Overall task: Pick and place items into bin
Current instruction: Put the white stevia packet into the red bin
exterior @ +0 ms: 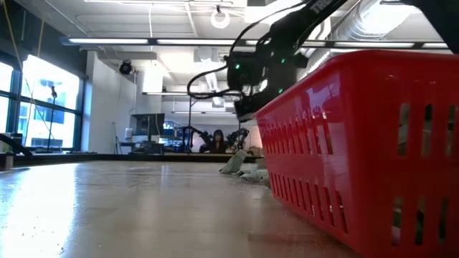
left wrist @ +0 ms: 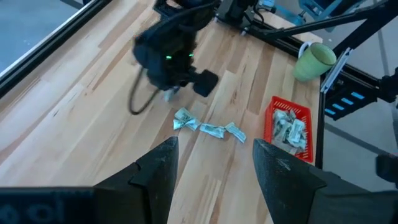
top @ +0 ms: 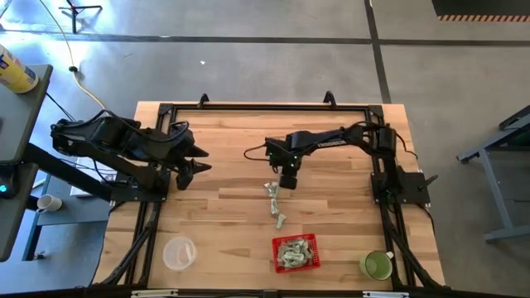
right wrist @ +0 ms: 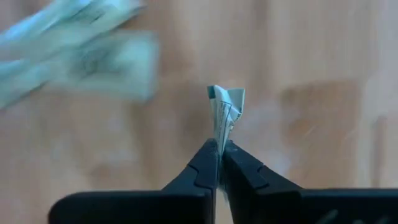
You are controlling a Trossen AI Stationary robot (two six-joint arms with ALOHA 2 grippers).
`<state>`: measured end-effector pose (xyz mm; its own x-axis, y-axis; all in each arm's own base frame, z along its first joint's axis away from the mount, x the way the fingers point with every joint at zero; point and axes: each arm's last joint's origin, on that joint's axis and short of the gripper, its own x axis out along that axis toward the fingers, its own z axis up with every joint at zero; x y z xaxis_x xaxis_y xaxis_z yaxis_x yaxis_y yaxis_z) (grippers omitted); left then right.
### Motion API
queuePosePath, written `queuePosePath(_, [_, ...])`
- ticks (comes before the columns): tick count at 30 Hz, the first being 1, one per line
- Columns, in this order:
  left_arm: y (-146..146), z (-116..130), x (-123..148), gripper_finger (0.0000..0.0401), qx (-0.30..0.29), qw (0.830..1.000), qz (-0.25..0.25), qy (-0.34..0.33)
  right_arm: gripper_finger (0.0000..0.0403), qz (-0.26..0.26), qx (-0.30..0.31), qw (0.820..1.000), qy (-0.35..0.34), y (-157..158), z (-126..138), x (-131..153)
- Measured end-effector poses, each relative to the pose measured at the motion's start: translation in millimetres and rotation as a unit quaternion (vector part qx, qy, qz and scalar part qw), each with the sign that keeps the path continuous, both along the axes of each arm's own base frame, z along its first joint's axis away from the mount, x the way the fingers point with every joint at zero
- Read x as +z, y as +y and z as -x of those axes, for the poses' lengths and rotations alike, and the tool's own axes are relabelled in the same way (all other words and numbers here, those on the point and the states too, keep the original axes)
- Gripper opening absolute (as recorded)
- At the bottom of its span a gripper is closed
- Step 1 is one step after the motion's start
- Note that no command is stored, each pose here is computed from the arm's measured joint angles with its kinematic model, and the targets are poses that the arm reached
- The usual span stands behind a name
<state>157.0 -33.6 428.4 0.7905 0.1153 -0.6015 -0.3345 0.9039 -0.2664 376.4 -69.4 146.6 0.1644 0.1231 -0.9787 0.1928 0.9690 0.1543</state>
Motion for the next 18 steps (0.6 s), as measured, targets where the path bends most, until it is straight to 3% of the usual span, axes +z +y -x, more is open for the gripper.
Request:
queuePosePath(5, [0,-1,1,0.0239,-0.002,1.0,-0.002,-0.004,0.0008,0.001,0.012,0.999,-0.052,32,9,52])
queuePosePath(10, [-3,-15,-9,0.0239,-0.003,0.999,-0.032,0.019,0.0004,-0.002,-0.014,0.992,-0.123,69,36,118])
queuePosePath(14, [-11,-49,-46,0.0239,0.011,0.997,-0.044,0.061,0.0003,-0.035,-0.029,0.987,-0.156,108,67,158])
queuePosePath(18, [-11,-98,-102,0.0239,-0.006,0.994,-0.02,0.106,0.0004,-0.1,-0.008,0.984,-0.148,153,85,169])
